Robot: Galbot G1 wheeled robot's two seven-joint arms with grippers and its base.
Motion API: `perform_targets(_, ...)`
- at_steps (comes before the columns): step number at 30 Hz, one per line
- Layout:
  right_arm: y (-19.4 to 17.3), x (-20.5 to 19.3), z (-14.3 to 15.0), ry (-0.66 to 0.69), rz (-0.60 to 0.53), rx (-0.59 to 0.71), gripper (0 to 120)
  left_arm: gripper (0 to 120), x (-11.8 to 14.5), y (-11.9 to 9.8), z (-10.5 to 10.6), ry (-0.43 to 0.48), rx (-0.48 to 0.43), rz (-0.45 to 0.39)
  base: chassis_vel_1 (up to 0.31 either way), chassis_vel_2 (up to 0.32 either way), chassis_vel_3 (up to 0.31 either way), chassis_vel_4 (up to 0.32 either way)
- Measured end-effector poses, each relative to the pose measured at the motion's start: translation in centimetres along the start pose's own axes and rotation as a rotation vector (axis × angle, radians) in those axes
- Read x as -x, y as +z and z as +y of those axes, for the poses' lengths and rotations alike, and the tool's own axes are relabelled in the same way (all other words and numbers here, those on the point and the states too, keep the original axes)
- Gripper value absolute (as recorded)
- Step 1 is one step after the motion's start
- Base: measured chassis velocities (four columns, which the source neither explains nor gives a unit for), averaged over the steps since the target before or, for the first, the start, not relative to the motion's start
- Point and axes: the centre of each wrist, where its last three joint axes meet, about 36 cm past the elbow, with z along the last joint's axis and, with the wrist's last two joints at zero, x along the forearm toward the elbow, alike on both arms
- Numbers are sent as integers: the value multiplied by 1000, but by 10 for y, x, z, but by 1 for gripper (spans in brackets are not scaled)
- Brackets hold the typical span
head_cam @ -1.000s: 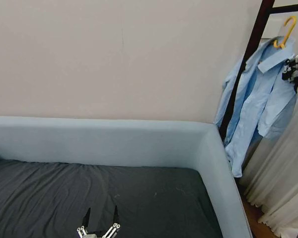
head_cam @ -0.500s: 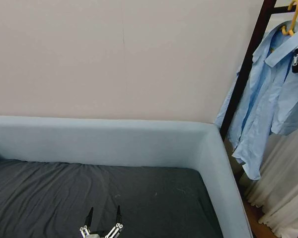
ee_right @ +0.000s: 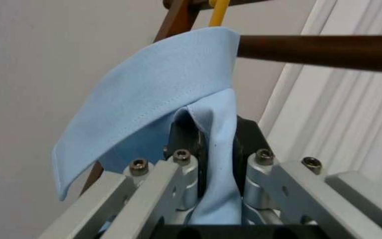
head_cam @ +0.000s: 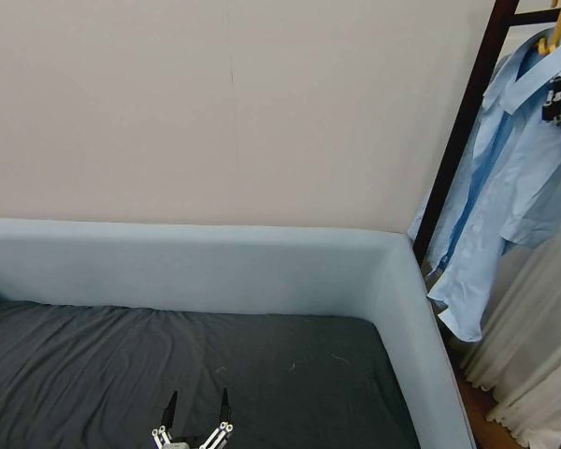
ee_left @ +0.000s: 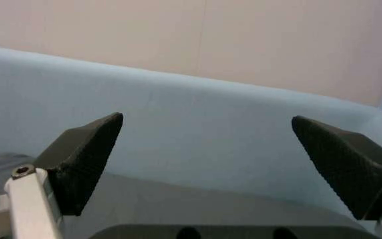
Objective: Pick up the clothes from the sofa and hang them on the clothes hanger.
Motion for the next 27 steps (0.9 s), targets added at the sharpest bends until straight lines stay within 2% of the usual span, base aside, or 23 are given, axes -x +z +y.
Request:
perform_targets(4, -22, 8, 13, 25, 38, 10, 7, 100, 1, -1, 4, -5, 6, -7, 0, 0, 0, 0)
perform_targets(8, -39, 16, 25, 58, 131, 30, 7, 100, 3, -2, 7, -9, 6, -11, 0, 0, 0, 0)
perform_targets(13, -45, 28, 31, 112, 182, 48, 7, 100, 5, -2, 7, -12, 3, -12, 0, 0, 0, 0)
perform_targets(19, -45, 39, 40, 176, 184, 50, 7, 100, 5, 0, 7, -11, 2, -8, 0, 0, 0, 0)
perform_targets(27, -58, 55, 72, 236, 252, 39, 7, 100, 8, 5, 8, -15, -4, -10, 0, 0, 0, 0)
